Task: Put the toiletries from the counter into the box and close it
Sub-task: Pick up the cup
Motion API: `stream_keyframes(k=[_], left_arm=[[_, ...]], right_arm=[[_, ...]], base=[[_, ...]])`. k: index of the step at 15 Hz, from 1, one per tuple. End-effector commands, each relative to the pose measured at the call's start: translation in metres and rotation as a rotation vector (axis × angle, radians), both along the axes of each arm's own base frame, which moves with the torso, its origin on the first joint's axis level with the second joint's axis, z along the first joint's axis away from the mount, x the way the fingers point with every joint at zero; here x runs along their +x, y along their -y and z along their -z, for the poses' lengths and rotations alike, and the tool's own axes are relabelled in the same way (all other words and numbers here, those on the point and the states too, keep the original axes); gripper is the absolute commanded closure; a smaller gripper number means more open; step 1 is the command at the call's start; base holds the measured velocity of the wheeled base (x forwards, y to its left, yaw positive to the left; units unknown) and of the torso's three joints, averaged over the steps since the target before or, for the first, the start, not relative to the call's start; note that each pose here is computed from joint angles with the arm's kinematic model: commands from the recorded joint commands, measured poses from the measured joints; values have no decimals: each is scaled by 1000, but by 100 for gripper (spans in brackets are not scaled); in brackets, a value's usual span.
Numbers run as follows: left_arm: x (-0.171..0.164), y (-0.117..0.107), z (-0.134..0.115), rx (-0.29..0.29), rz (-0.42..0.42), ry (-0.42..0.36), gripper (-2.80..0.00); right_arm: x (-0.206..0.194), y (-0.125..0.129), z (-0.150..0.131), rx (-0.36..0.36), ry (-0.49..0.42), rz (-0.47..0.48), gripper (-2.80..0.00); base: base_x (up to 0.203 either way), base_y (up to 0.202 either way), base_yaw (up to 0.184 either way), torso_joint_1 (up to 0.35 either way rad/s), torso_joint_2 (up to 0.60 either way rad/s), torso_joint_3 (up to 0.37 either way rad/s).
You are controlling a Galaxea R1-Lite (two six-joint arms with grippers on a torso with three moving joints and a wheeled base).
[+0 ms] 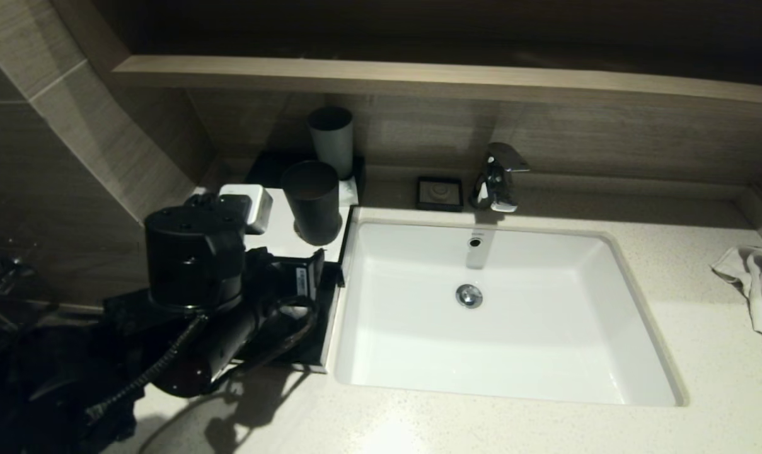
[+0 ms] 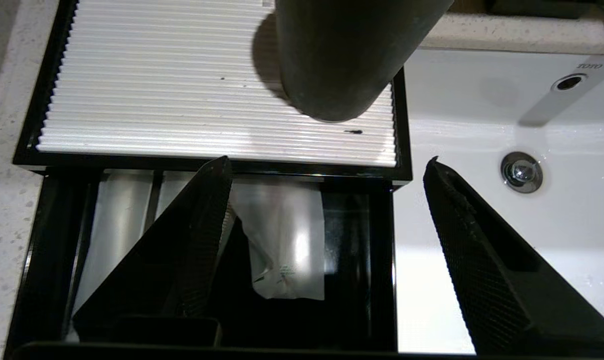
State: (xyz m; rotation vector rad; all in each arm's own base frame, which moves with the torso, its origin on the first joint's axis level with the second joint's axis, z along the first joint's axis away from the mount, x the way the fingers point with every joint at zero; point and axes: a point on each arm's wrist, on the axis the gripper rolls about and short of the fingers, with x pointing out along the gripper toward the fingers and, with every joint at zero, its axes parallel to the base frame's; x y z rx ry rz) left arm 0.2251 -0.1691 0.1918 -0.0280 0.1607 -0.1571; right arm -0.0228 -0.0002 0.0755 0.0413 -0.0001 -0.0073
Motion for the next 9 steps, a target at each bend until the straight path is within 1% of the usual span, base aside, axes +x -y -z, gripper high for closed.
stream_keyframes(k=[1, 4, 5, 9], left_arm=[[9, 12, 13, 7, 5, -8, -280], [19, 22, 19, -16, -16, 32, -280], [21, 24, 21, -15, -24, 34, -280], [26, 27, 14, -39, -30, 63, -280]], right_arm=[[0, 0, 0, 0, 0, 0, 0], [0, 0, 0, 0, 0, 0, 0], [0, 0, 0, 0, 0, 0, 0], [0, 0, 0, 0, 0, 0, 0]], base=[[0, 0, 0, 0, 0, 0], [0, 0, 0, 0, 0, 0], [0, 0, 0, 0, 0, 0], [0, 0, 0, 0, 0, 0]])
